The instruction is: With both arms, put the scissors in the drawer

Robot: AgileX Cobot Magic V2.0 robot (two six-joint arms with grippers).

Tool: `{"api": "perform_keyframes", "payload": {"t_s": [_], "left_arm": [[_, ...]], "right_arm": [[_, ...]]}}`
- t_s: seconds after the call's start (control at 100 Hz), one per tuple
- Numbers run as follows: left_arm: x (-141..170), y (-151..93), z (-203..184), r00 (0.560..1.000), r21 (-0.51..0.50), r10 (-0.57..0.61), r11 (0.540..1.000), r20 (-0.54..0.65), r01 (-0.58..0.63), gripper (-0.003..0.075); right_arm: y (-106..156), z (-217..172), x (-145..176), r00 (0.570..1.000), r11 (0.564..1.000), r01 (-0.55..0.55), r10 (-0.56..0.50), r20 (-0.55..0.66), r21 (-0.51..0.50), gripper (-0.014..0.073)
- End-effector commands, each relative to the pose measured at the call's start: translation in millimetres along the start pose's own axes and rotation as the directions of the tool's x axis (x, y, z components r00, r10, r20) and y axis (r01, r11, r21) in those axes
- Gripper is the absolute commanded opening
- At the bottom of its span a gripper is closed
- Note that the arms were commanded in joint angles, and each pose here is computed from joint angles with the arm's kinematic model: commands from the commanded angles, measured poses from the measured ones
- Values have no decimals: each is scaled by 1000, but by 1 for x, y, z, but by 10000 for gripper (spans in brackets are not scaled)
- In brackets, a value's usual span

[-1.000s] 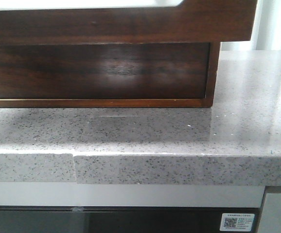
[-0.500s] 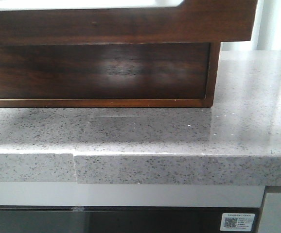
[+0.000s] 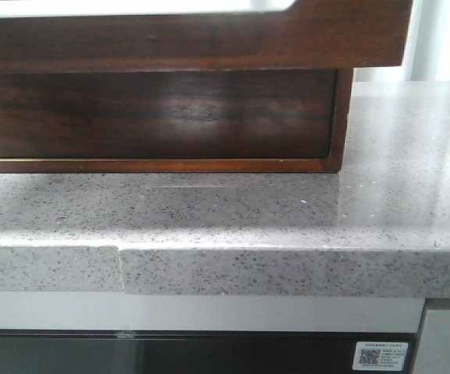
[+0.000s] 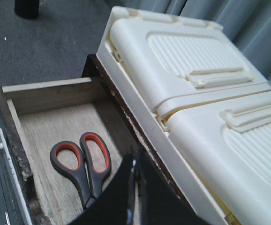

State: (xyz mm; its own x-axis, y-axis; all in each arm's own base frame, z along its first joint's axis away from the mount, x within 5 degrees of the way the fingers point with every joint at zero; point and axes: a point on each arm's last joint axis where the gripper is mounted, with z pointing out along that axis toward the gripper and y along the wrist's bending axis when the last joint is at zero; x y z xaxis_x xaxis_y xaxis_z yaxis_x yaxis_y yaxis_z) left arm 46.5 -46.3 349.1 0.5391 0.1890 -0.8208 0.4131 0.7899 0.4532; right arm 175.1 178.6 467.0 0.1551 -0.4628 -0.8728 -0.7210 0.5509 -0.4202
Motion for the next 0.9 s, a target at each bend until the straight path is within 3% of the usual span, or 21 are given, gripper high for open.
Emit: {"api": "perform_keyframes", "payload": {"t_s": [0.0, 0.11, 0.21, 0.34, 0.48, 0.58, 0.78, 0.89], "left_arm": [[-8, 13, -9, 991, -133, -135, 982, -6, 133, -19], [-10, 18, -25, 987, -232, -160, 960, 1, 156, -19], [-7, 20, -37, 967, -299, -255, 921, 21, 249, -19], [4, 14, -48, 954, -321, -297, 901, 34, 292, -19], [23, 6, -57, 925, -339, -379, 866, 37, 368, -19], [42, 4, -59, 902, -401, -432, 831, -29, 385, -19], [70, -1, -62, 872, -471, -469, 806, -141, 358, -19], [81, -5, -63, 860, -473, -481, 805, -171, 357, -19]], "right_arm": [[-5, -32, -11, 983, 996, -41, 26, 184, 82, -68], [0, -55, 0, 957, 990, -78, 41, 288, 120, -68], [9, -70, 18, 930, 984, -90, 27, 367, 155, -68], [21, -88, 43, 903, 978, -102, 14, 430, 182, -68], [35, -101, 73, 903, 978, -121, 37, 428, 172, -68], [45, -104, 94, 909, 978, -132, 55, 414, 161, -68], [63, -111, 132, 909, 977, -143, 65, 412, 162, -68], [75, -106, 159, 921, 972, -197, 139, 364, 126, -68]]}}
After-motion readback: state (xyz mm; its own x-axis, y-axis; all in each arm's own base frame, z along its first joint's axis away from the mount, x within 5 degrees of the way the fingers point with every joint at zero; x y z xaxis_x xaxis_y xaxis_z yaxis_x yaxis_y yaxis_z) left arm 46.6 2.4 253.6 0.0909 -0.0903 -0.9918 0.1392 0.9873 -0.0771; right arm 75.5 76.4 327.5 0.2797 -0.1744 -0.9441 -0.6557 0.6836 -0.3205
